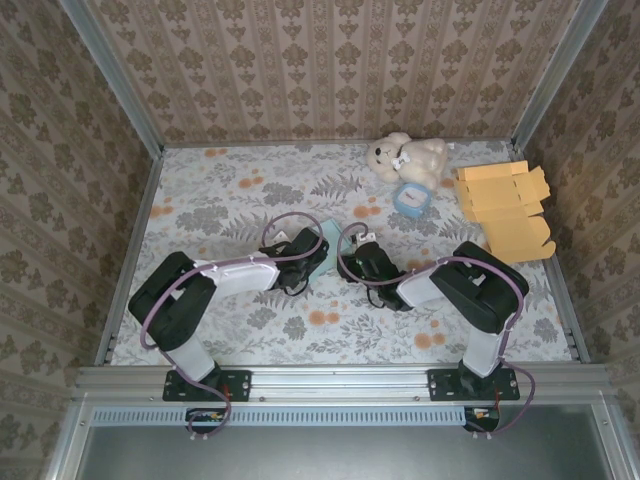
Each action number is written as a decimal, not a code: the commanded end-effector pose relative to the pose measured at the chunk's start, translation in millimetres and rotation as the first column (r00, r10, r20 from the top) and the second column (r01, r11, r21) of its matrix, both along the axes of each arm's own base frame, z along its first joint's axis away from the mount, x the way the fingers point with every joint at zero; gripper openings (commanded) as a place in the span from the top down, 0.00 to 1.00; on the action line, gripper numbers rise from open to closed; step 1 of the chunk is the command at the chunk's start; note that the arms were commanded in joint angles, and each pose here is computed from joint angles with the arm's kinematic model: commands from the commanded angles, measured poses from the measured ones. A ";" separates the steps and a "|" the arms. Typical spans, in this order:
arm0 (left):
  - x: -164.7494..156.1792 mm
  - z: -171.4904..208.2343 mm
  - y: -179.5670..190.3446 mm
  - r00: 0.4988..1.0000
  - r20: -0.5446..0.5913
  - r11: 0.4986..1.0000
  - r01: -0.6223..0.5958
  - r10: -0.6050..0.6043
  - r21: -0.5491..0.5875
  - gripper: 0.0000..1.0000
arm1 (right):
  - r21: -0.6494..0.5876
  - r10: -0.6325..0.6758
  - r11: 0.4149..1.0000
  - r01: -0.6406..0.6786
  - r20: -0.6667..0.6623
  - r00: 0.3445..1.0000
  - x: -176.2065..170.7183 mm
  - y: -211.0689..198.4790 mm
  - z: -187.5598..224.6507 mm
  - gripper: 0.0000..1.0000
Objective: Fold the paper box
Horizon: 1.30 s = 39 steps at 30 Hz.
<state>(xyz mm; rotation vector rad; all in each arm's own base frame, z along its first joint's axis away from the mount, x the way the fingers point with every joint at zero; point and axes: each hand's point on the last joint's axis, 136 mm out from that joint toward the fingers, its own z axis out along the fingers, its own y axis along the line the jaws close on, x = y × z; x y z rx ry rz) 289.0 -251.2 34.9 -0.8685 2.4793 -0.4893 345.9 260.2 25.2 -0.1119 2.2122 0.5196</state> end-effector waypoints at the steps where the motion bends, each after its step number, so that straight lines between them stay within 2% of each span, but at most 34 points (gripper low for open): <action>1: -66.9 -57.3 0.1 0.940 -0.302 0.983 0.180 -0.158 0.045 0.22 | 0.150 0.164 0.978 -0.143 -0.139 0.977 -23.9 54.1 -12.3 0.63; 7: -68.0 -58.6 -5.7 0.935 -0.307 0.980 0.195 -0.176 0.031 0.22 | 0.236 0.190 0.959 -0.158 -0.122 0.974 -23.8 76.3 -1.5 0.68; 11: -65.9 -52.7 -4.4 0.939 -0.292 0.979 0.200 -0.181 0.037 0.22 | 0.275 0.187 0.949 -0.151 -0.111 0.976 -26.6 75.6 12.2 0.66; 14: -63.2 -43.7 1.8 0.947 -0.272 0.981 0.188 -0.170 0.041 0.22 | 0.227 0.139 0.968 -0.111 -0.110 0.984 -27.9 59.0 18.6 0.62; 19: -60.0 -23.8 14.0 0.962 -0.229 0.984 0.167 -0.147 0.069 0.20 | 0.073 0.043 0.997 -0.032 -0.156 0.987 -31.9 21.6 15.7 0.60; 22: -59.0 -12.6 19.2 0.969 -0.203 0.985 0.156 -0.137 0.078 0.19 | 0.024 0.003 1.000 0.001 -0.180 0.984 -33.7 3.7 12.0 0.59; 34: -55.6 12.7 33.9 0.982 -0.149 0.982 0.139 -0.120 0.124 0.16 | -0.065 -0.049 0.997 0.035 -0.221 0.974 -43.4 -26.7 0.2 0.51; 39: -47.2 44.0 45.1 0.988 -0.053 0.972 0.154 -0.147 0.178 0.15 | -0.012 -0.066 0.998 0.065 -0.242 0.968 -51.2 -29.7 11.2 0.53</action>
